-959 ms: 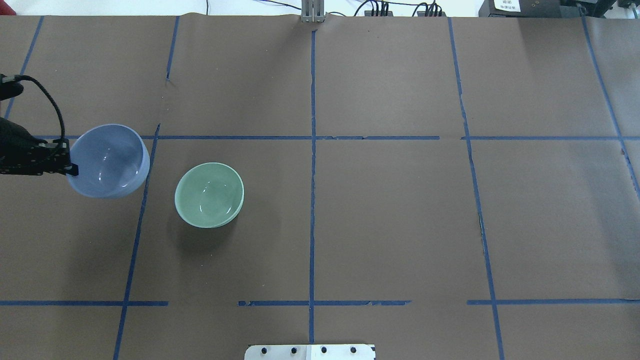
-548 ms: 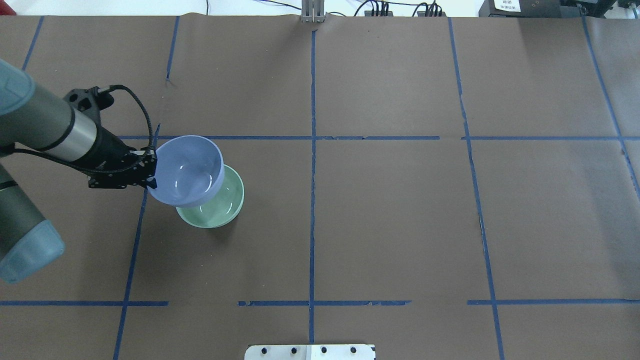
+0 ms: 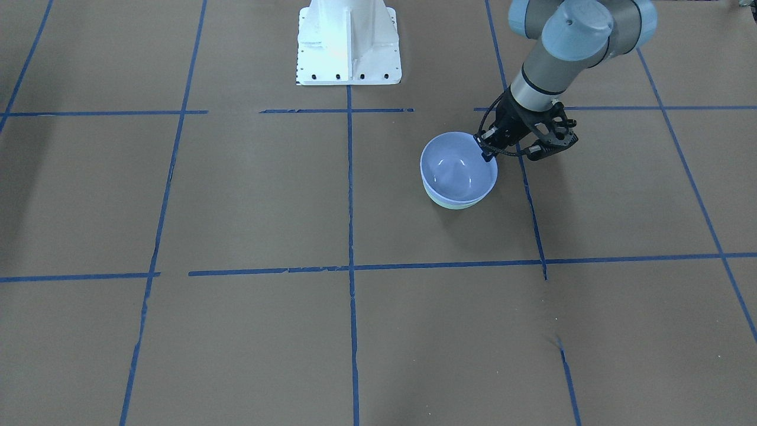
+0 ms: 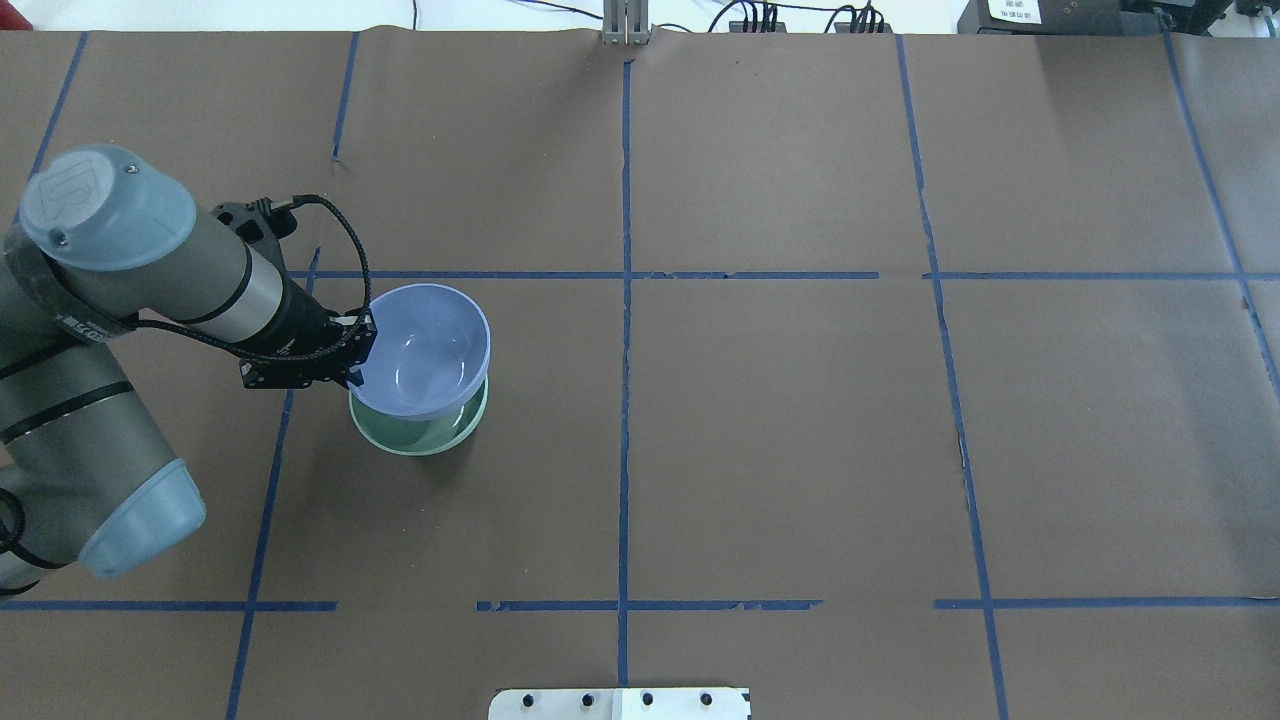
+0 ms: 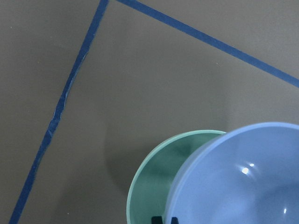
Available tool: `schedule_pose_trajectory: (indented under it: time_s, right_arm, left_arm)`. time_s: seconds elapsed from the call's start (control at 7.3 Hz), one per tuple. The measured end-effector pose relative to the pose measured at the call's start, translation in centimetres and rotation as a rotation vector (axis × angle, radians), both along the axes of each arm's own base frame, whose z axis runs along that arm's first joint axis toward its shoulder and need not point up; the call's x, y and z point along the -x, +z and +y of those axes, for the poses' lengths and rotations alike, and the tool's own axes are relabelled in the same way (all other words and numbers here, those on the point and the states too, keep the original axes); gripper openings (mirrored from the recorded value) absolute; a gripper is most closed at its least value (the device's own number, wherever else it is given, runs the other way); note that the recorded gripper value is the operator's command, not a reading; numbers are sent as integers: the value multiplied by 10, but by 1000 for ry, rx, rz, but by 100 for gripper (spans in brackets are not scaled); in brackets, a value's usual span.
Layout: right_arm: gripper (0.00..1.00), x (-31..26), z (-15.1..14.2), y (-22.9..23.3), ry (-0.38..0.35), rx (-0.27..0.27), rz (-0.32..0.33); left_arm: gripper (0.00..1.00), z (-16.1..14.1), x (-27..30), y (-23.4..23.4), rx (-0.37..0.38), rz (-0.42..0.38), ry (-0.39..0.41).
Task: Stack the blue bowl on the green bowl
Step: 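Lower the blue bowl into the green bowl and open the left gripper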
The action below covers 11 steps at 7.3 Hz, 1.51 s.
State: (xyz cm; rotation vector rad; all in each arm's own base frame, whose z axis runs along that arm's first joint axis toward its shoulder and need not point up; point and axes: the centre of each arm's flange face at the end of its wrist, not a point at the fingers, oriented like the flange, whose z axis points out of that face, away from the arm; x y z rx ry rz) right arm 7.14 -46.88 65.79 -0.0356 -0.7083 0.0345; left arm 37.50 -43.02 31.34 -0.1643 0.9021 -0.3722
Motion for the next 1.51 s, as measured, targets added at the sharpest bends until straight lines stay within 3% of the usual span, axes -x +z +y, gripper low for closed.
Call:
schedule_pose_trajectory:
  time_s: [1.1, 1.23, 1.37, 1.51]
  right_arm:
    - [100, 0, 0, 0, 1, 0, 0]
    - [100, 0, 0, 0, 1, 0, 0]
    - [100, 0, 0, 0, 1, 0, 0]
    - [100, 0, 0, 0, 1, 0, 0]
  left_arm:
    - [1, 7, -9, 29, 4, -2, 18]
    - [7, 10, -13, 29, 4, -3, 27]
    - [28, 14, -17, 30, 5, -4, 35]
    - [76, 16, -20, 31, 6, -5, 42]
